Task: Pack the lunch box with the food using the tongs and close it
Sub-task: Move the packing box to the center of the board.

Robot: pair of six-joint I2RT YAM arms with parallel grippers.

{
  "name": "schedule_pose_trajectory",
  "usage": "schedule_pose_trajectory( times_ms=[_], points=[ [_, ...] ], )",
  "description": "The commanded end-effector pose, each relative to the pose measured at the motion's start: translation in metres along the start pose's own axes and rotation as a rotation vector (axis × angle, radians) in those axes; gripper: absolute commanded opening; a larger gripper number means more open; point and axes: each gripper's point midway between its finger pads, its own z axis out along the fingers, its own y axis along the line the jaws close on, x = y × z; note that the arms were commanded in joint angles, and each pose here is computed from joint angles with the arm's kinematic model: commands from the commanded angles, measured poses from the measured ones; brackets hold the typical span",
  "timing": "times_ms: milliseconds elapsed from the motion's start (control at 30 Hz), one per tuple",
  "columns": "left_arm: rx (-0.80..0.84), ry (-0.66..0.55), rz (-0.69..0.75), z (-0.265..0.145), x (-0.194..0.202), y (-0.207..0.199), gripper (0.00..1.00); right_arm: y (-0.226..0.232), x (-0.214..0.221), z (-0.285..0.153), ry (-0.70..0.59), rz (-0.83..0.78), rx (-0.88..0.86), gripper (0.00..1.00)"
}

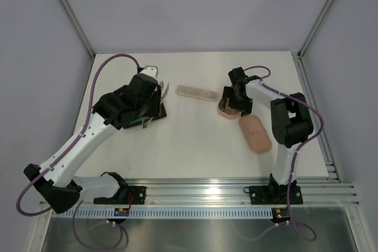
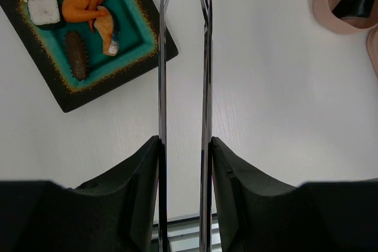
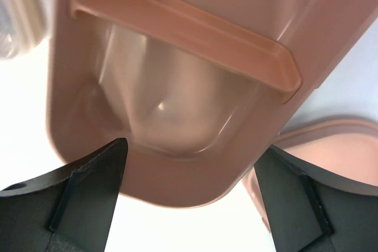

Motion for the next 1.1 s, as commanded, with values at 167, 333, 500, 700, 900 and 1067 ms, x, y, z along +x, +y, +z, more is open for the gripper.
schedule_pose_trajectory(
  times_ms=[167,333,500,700,900,1067],
  points=[
    [-0.064,0.014,-0.068,0.024,-0.013,0.027,0.41,0.037,0.009,-0.034,-0.057,-0.094,-0.08,0.94],
    [-0.09,0.009,-0.132,0.03,-0.019,0.045,0.43,0.044,0.015,-0.044,-0.048,-0.142,-0.11,0.94],
    [-0.13,0.032,-0.169,0.041,-0.019,0.064,0.47,0.047,0.016,-0.05,-0.039,-0.162,-0.135,0.94],
    [-0.156,0.062,-0.208,0.054,-0.015,0.078,0.49,0.044,0.022,-0.064,-0.069,-0.144,-0.115,0.99],
    [-0.202,0.077,-0.247,0.066,-0.014,0.09,0.49,0.034,0.003,-0.11,-0.212,-0.098,-0.111,0.99],
    [-0.251,0.095,-0.281,0.08,-0.011,0.097,0.49,0.034,0.004,-0.138,-0.275,-0.058,-0.175,1.0]
  ],
)
